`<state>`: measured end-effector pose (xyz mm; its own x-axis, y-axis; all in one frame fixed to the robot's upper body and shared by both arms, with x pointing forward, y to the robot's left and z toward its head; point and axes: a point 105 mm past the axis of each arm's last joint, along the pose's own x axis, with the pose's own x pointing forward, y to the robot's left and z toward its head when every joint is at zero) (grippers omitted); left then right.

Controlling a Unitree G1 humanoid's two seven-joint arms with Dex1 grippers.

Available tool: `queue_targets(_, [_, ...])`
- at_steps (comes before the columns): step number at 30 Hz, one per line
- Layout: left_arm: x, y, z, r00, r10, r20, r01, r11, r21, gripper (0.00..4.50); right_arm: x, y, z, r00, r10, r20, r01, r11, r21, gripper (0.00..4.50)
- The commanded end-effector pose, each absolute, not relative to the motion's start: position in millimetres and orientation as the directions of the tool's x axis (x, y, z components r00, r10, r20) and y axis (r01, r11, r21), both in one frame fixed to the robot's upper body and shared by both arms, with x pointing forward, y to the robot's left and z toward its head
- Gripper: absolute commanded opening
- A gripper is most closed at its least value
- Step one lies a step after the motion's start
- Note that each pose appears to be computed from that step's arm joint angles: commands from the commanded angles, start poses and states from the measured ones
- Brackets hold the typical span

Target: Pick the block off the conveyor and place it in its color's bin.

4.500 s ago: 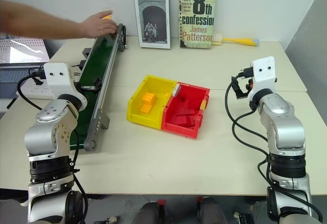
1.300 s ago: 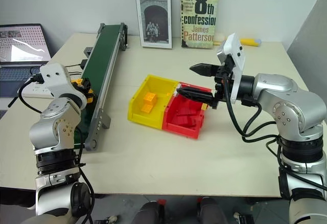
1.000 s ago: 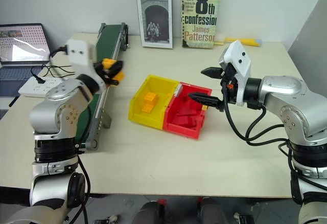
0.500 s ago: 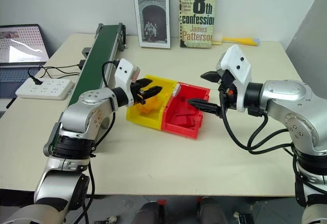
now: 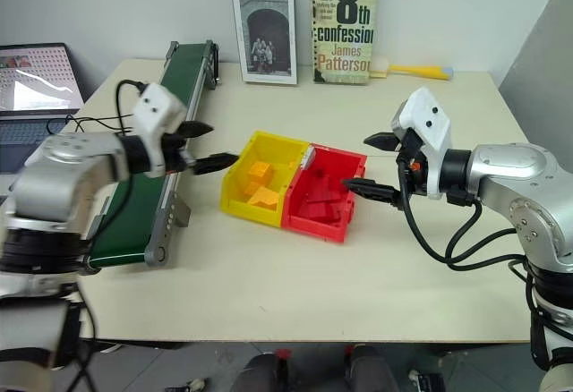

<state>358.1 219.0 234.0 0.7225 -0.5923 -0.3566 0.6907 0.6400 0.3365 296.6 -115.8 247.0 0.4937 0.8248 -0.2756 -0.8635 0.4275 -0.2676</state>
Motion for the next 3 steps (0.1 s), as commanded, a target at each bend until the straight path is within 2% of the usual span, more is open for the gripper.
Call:
queue_targets(1, [343.2,222.0,249.1,0.693,-0.628,-0.354,0.72,0.583,0.376,4.48,298.8,-118.1,253.0,0.482,0.836,-0.263,-0.863,0.401,-0.308,4.5])
queue_targets(3, [342.8,224.1,246.1,0.694,-0.623,-0.361,0.719,0.586,0.373,4.48,300.8,-118.2,251.5,0.479,0.838,-0.264,-0.865,0.398,-0.307,4.5])
